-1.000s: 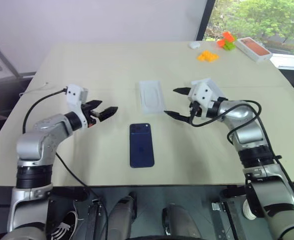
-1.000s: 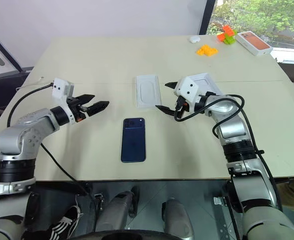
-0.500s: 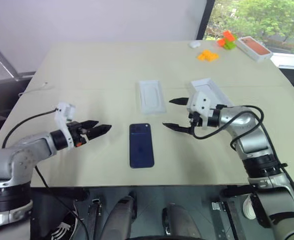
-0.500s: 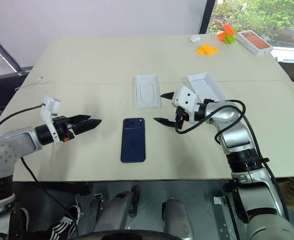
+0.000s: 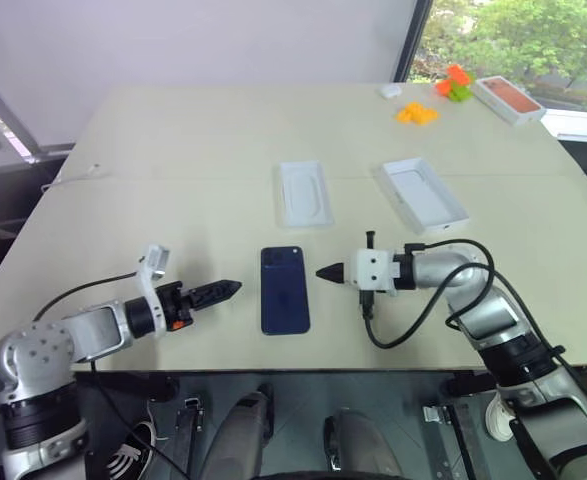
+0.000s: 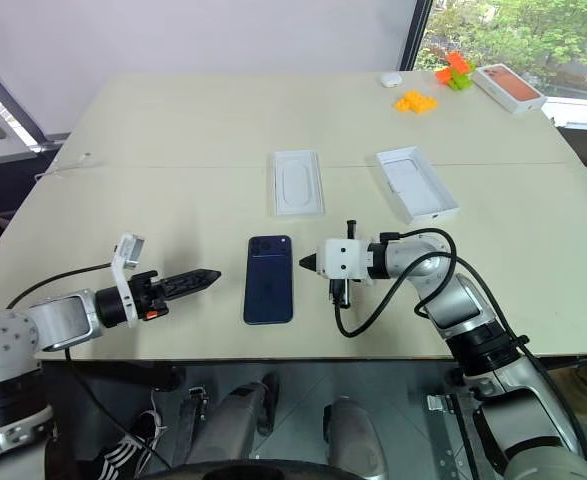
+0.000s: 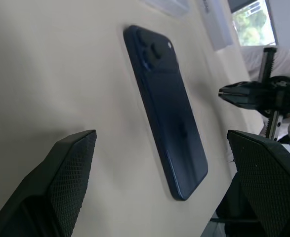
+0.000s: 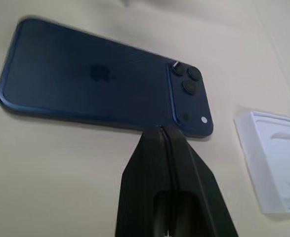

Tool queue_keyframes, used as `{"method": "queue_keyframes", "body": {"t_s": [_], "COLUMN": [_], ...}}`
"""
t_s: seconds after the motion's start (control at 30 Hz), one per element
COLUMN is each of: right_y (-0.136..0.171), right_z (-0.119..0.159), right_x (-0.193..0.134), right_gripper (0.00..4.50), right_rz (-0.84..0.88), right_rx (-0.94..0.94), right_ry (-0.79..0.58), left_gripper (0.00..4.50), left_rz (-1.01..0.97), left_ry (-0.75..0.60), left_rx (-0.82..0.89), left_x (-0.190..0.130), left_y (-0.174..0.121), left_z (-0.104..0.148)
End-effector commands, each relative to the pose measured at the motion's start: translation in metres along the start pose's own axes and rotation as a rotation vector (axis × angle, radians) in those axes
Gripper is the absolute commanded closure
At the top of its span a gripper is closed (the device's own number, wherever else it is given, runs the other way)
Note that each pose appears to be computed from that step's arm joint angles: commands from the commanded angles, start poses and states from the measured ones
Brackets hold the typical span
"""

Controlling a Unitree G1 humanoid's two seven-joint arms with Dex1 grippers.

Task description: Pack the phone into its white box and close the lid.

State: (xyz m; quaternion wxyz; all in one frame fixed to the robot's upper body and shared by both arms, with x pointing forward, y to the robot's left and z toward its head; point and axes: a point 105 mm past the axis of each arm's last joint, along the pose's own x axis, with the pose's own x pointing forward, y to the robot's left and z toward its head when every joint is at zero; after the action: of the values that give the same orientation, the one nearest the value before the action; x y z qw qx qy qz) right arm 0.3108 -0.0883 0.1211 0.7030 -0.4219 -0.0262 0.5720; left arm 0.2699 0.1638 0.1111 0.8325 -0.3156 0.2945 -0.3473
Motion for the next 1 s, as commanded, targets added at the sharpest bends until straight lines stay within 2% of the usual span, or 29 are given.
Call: {"method": "queue_keyframes", "body": {"t_s": [0.03, 0.3, 0.47, 0.87, 1.0], "right_y": [0.001, 0.006, 0.010, 0.012, 0.012], "right_z": [-0.004, -0.013, -0.015, -0.020, -0.014], "right_x": [0.000, 0.006, 0.013, 0.031, 0.039], "right_gripper": [4.47, 4.47, 4.47, 4.47, 4.47], "right_rz": [0.000, 0.017, 0.028, 0.035, 0.030], "right_rx": [-0.076, -0.118, -0.155, -0.229, -0.219], "right_ry": [0.027, 0.056, 0.069, 0.104, 0.076], "left_gripper": [0.00, 0.00, 0.00, 0.00, 0.00], "left_rz": [-0.053, 0.081, 0.046, 0.023, 0.012], "left_ry": [-0.024, 0.032, 0.064, 0.072, 0.092], "left_rx": [-0.024, -0.037, -0.035, -0.076, -0.077], "left_x": [0.008, 0.035, 0.059, 0.069, 0.073], "left_y": [-0.013, 0.001, -0.009, -0.011, -0.014], "left_z": [0.004, -0.012, -0.016, -0.019, -0.023]}}
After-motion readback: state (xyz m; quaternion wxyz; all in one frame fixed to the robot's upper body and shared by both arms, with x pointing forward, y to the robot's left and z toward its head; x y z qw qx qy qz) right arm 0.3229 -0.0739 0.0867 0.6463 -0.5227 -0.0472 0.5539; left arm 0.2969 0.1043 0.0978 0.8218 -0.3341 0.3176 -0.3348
